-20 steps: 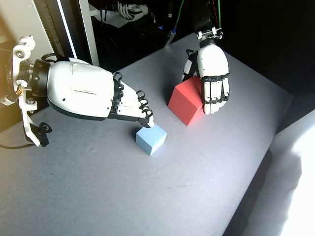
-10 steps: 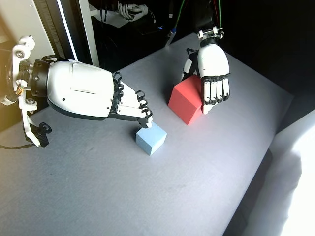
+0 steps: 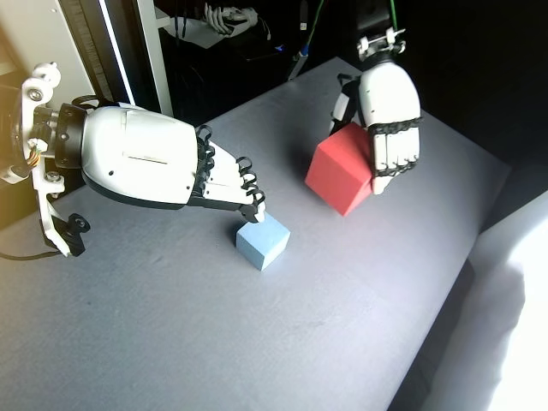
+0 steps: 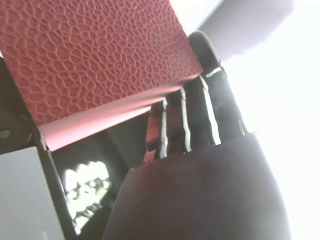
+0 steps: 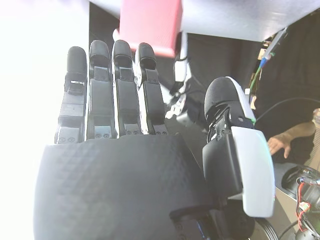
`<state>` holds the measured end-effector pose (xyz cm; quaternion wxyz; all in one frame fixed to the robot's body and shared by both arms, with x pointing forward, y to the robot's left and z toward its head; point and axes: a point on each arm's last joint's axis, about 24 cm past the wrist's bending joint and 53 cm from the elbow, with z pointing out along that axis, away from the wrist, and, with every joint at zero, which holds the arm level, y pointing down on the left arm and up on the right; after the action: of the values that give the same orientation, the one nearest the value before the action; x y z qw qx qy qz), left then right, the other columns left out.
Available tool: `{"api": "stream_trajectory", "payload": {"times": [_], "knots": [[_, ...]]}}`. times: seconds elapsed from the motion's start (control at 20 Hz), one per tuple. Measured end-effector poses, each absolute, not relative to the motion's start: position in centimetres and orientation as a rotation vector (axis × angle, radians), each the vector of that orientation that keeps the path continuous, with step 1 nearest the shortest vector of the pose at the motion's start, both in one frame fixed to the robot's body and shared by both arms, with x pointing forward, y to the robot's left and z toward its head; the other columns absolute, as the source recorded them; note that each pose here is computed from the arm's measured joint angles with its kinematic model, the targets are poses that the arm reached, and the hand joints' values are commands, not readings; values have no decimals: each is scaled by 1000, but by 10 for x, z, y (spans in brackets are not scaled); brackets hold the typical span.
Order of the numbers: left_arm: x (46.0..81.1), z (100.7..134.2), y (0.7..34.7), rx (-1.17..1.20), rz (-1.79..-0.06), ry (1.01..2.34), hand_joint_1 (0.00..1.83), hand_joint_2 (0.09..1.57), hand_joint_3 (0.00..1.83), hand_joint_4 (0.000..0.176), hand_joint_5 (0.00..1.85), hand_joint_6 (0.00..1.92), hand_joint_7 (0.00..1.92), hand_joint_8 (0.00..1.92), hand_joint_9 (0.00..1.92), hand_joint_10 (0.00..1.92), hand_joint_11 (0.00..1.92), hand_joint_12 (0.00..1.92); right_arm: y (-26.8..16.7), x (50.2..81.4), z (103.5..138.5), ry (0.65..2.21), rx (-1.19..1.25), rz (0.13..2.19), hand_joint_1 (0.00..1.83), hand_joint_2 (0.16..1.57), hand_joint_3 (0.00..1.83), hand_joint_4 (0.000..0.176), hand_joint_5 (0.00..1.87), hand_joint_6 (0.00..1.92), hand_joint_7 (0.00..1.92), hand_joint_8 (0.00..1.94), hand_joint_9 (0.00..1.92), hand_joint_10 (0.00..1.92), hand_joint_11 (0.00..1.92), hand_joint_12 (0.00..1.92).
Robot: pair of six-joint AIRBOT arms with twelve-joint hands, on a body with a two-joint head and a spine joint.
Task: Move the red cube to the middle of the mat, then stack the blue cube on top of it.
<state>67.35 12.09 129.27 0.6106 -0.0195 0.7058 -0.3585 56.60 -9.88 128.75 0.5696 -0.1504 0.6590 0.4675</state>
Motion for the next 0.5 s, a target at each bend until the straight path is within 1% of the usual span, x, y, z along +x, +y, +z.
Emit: {"api": "stream_trajectory", "payload": {"times": [0.05,0.1,0.15,0.2,0.25,0.35,0.4,0.45,0.5], "knots": [[674,1300,122,-50,-828,1615,1191,1209,0,0,909,1031,707,1496,615,1187,336,1499,-99,566,1287,1547,-353,1097,71,1283,1,0,398,4,367,5,318,6,0,706],[675,1307,123,-55,-830,1601,1191,1209,0,0,909,1031,707,1496,615,1187,336,1499,-99,566,1288,1547,-354,1098,71,1283,1,0,398,4,367,5,318,6,0,706],[676,1314,125,-60,-829,1586,1192,1221,0,0,894,1037,682,1550,587,1239,323,1520,-99,566,1287,1547,-353,1097,72,1284,1,0,403,5,375,7,326,9,0,716],[676,1320,127,-66,-833,1574,1192,1221,0,0,894,1037,682,1550,587,1239,323,1520,-99,566,1287,1548,-353,1097,72,1284,1,0,403,5,375,7,326,9,0,716],[676,1326,127,-70,-836,1562,1181,1224,1,0,878,1084,682,1529,594,1218,317,1484,-99,566,1287,1548,-353,1097,54,1281,0,0,394,1,370,4,320,4,0,705],[677,1336,130,-83,-834,1546,1180,1239,0,0,856,1089,661,1586,562,1255,289,1514,-99,566,1288,1547,-354,1098,44,1282,0,0,411,4,383,4,336,6,0,736],[677,1338,131,-92,-835,1545,1181,1228,0,0,869,1077,685,1544,597,1211,330,1483,-99,566,1288,1547,-353,1098,52,1281,0,0,413,3,383,2,333,3,0,717],[676,1340,130,-101,-841,1543,1175,1233,0,0,841,1107,697,1546,602,1241,342,1492,-99,566,1287,1547,-353,1098,63,1282,0,0,413,3,387,3,336,4,0,714],[675,1340,128,-111,-852,1547,1182,1232,0,0,846,1083,697,1565,592,1278,346,1510,-99,566,1287,1547,-353,1097,63,1281,0,0,415,2,372,0,326,1,0,725]]}}
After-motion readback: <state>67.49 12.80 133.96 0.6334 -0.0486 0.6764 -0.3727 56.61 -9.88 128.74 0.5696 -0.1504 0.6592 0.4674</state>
